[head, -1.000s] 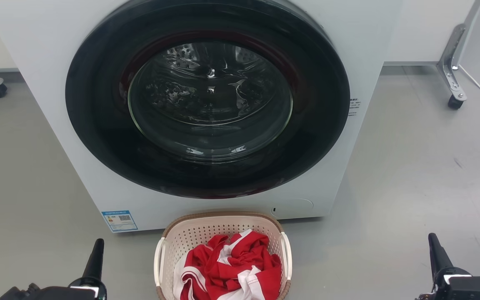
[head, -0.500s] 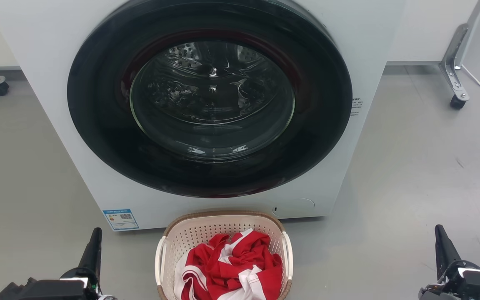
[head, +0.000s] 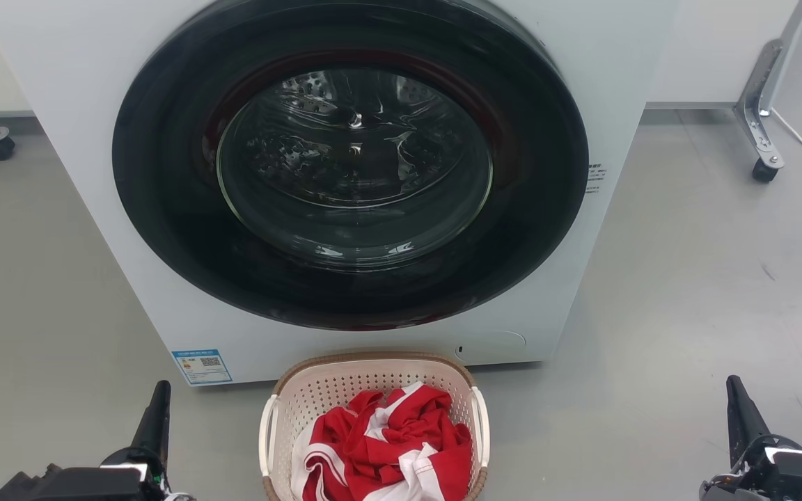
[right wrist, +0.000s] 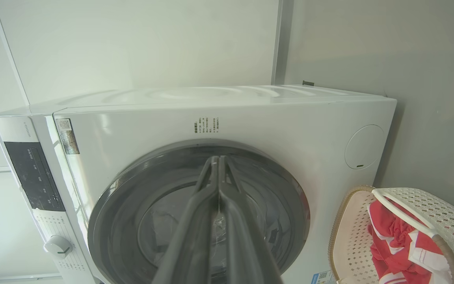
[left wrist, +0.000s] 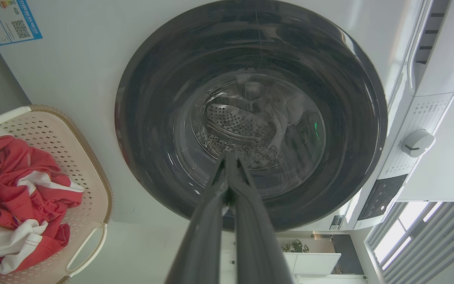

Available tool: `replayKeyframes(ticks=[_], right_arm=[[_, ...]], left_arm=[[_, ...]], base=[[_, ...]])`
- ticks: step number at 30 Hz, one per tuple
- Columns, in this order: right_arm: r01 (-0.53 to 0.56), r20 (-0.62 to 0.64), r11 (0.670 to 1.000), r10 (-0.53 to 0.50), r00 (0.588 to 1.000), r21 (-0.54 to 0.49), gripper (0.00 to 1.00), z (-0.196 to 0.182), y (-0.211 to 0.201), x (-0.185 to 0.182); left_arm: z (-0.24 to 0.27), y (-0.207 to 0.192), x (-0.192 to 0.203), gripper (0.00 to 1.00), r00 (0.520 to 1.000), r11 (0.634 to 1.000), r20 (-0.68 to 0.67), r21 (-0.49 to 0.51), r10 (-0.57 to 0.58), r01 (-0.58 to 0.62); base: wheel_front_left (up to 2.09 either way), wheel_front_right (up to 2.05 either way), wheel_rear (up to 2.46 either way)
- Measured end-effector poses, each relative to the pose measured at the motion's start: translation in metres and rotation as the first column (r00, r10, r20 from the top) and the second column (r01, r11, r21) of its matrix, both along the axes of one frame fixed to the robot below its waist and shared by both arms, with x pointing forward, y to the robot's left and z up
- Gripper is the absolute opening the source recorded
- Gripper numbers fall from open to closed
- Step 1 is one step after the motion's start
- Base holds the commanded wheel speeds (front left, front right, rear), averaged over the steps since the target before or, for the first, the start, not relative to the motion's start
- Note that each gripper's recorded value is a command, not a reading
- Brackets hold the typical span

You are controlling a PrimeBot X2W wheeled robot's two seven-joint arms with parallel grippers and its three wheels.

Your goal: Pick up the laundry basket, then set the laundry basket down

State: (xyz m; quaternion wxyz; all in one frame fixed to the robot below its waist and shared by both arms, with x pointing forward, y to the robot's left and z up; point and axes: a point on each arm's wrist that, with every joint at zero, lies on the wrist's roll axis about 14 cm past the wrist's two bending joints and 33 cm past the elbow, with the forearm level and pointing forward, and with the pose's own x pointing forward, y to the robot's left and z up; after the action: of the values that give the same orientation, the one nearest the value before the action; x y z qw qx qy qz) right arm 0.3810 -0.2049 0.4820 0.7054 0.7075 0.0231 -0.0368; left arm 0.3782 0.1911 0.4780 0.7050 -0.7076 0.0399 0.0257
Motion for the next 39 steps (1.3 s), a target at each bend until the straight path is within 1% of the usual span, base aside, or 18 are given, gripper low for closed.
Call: replayKeyframes(ticks=[39], right_arm=[[0.0, 0.0, 1.0, 0.0, 1.0, 0.001, 0.0, 0.0, 0.0, 0.0]], left_arm=[[0.0, -0.0001, 0.0, 0.0, 1.0, 1.0, 0.0, 0.0, 0.0, 0.0]], base=[[0.0, 0.0, 0.0]])
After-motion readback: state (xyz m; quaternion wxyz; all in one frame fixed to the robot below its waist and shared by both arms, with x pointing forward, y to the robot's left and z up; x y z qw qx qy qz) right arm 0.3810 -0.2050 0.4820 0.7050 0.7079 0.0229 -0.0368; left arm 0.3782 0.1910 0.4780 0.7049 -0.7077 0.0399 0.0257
